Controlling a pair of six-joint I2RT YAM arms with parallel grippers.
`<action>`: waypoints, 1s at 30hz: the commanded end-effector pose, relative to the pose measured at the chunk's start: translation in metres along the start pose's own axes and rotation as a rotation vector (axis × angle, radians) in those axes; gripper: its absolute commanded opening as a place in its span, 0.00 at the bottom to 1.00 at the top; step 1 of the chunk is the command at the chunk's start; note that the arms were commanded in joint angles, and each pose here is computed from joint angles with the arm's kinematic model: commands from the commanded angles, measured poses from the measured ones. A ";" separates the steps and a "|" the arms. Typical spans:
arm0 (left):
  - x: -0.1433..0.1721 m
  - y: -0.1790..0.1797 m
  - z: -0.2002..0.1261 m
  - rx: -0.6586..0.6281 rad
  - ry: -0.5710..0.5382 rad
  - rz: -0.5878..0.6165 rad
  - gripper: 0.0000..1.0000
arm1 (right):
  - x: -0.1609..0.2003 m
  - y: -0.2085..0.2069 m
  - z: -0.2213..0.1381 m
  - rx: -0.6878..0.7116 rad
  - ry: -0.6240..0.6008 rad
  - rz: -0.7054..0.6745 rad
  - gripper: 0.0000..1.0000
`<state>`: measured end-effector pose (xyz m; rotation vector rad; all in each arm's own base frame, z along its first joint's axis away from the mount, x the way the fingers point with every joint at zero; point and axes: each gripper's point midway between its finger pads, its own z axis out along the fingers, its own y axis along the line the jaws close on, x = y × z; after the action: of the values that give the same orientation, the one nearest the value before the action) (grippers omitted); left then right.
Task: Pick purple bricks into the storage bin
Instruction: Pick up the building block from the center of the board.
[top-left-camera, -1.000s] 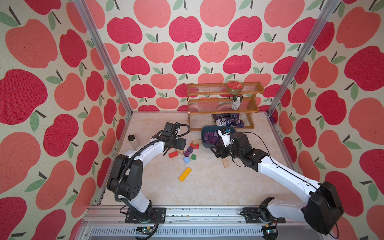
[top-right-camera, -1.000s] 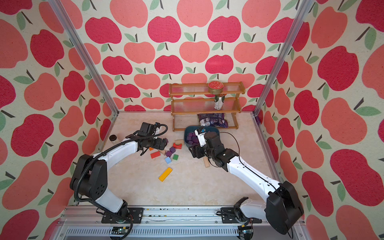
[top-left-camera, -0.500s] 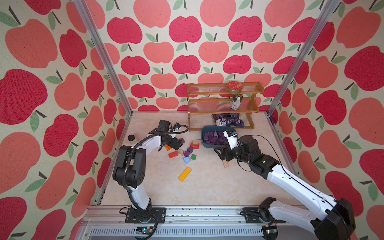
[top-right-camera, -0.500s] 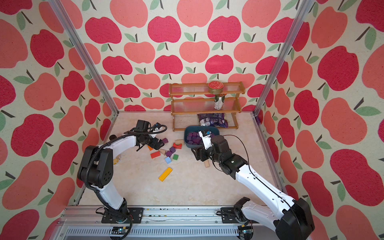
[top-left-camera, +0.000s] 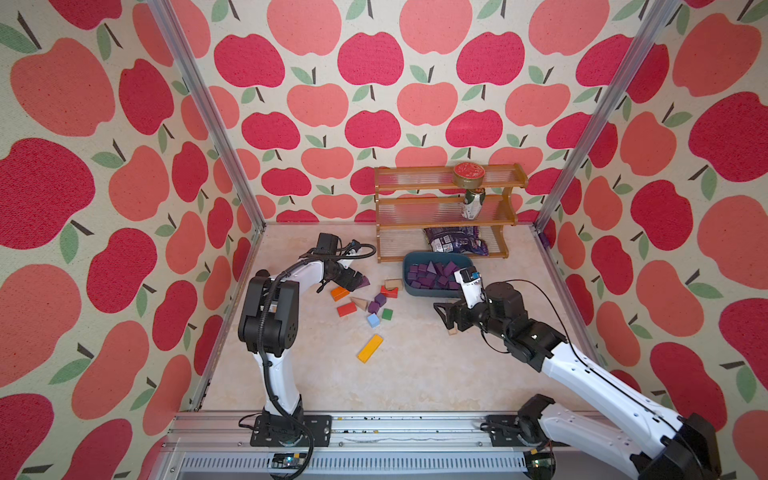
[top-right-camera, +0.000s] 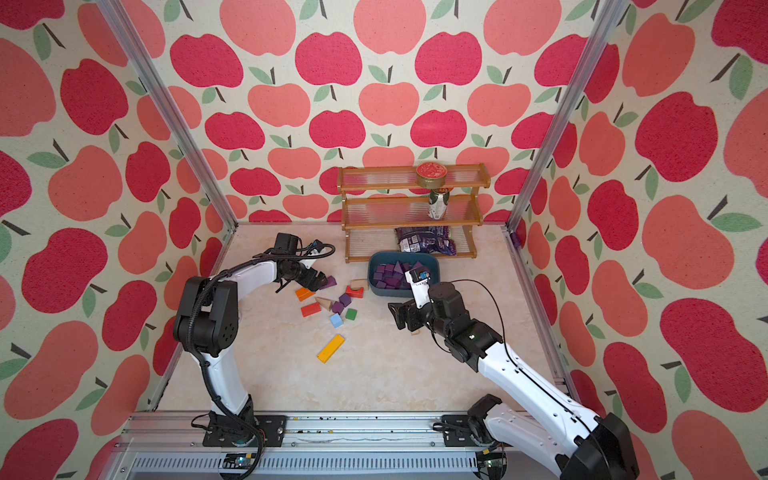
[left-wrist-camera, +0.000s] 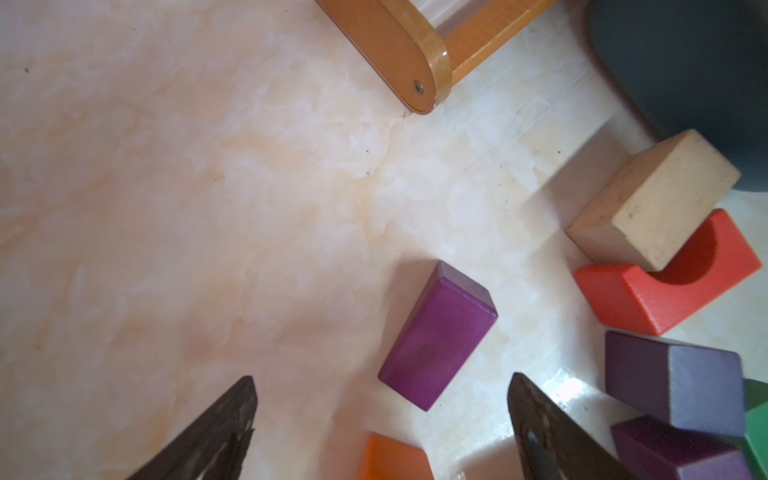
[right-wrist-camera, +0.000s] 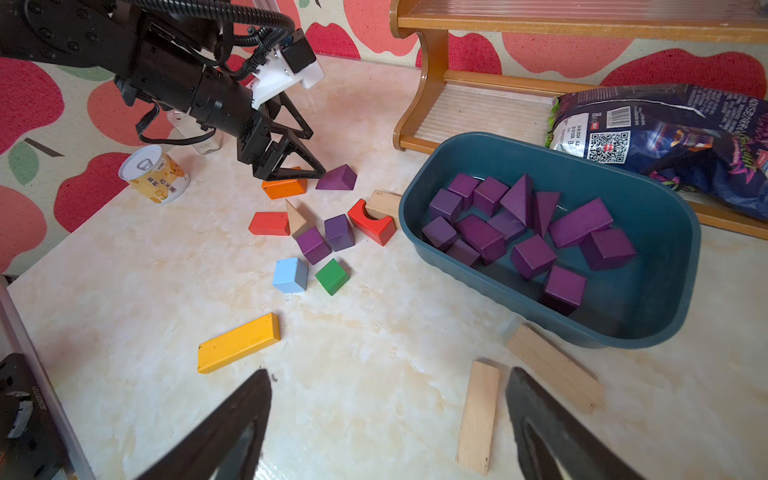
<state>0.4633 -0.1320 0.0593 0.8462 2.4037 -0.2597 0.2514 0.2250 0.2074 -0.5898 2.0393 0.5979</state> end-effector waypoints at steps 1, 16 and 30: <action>-0.006 0.005 0.003 -0.018 0.020 0.046 0.90 | 0.003 -0.003 -0.001 0.017 -0.007 -0.026 0.90; -0.004 -0.019 0.032 -0.034 0.110 0.175 0.83 | 0.006 -0.007 -0.005 0.038 -0.015 -0.014 0.90; -0.001 -0.026 0.049 0.019 0.174 0.172 0.53 | 0.014 -0.013 -0.008 0.060 -0.005 -0.004 0.92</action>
<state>0.4758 -0.1720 0.0289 1.0870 2.4280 -0.1304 0.2485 0.2143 0.1973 -0.5683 2.0485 0.5588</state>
